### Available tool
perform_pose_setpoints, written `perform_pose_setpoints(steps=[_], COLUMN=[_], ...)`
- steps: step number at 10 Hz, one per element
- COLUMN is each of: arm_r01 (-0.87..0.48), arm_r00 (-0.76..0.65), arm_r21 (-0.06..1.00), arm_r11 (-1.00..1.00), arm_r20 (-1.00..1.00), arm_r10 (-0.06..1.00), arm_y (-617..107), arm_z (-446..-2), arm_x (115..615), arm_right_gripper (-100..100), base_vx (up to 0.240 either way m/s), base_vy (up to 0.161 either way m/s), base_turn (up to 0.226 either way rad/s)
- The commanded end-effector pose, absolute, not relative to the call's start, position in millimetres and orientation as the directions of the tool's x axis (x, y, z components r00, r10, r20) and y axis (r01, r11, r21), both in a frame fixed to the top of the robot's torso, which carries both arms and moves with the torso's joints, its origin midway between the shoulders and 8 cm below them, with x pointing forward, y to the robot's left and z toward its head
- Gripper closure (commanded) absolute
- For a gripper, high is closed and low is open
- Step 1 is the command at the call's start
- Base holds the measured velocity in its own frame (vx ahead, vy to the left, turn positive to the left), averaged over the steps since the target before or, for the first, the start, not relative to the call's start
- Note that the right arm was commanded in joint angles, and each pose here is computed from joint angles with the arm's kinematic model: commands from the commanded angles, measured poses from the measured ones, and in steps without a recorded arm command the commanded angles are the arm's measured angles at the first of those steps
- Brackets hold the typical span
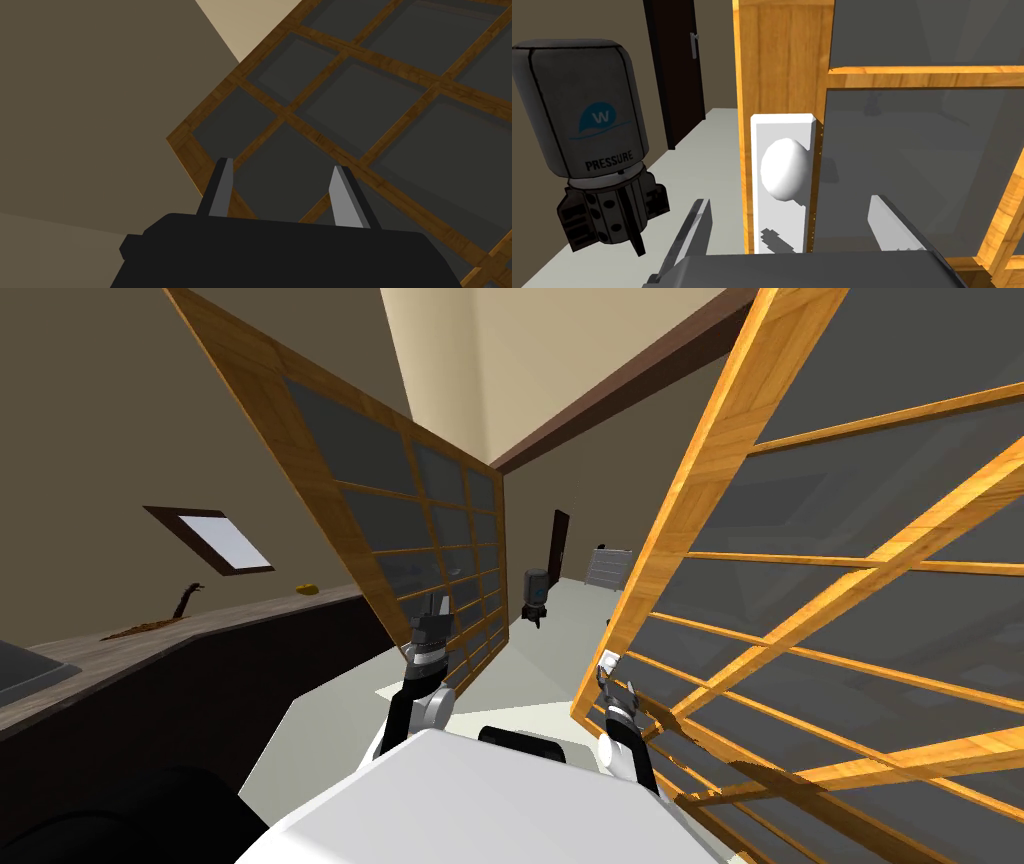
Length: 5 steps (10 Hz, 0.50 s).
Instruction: Pull the door open
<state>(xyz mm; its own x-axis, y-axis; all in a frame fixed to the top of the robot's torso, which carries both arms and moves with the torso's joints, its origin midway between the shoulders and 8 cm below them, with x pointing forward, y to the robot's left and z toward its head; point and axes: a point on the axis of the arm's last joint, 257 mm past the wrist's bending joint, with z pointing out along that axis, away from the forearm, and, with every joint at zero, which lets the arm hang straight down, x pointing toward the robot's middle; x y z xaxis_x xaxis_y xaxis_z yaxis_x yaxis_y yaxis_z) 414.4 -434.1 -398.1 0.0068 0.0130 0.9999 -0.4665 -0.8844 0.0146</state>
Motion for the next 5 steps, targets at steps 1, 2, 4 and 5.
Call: perform_pose_setpoints(steps=[1, 2, 4, 5], arm_r01=[-0.470, -0.477, -0.489, -0.494], arm_r00=[0.005, 0.005, 0.004, 0.003], arm_r21=[0.013, 0.013, 0.012, 0.012], arm_r11=[-0.883, -0.879, -0.872, -0.869], arm_r20=[1.000, 1.000, 1.000, 1.000], arm_r10=[0.012, 0.012, 0.012, 0.012], arm_y=[-439, -451, -472, -482], arm_z=[-400, -400, -399, -398], arm_x=[412, 405, 394, 389], arm_right_gripper=[-100, -100, -100, -100], base_vx=[0.110, 0.105, 0.148, 0.194], base_vy=[-0.007, 0.007, -0.016, -0.026], base_turn=[0.014, 0.060, 0.076, 0.064])
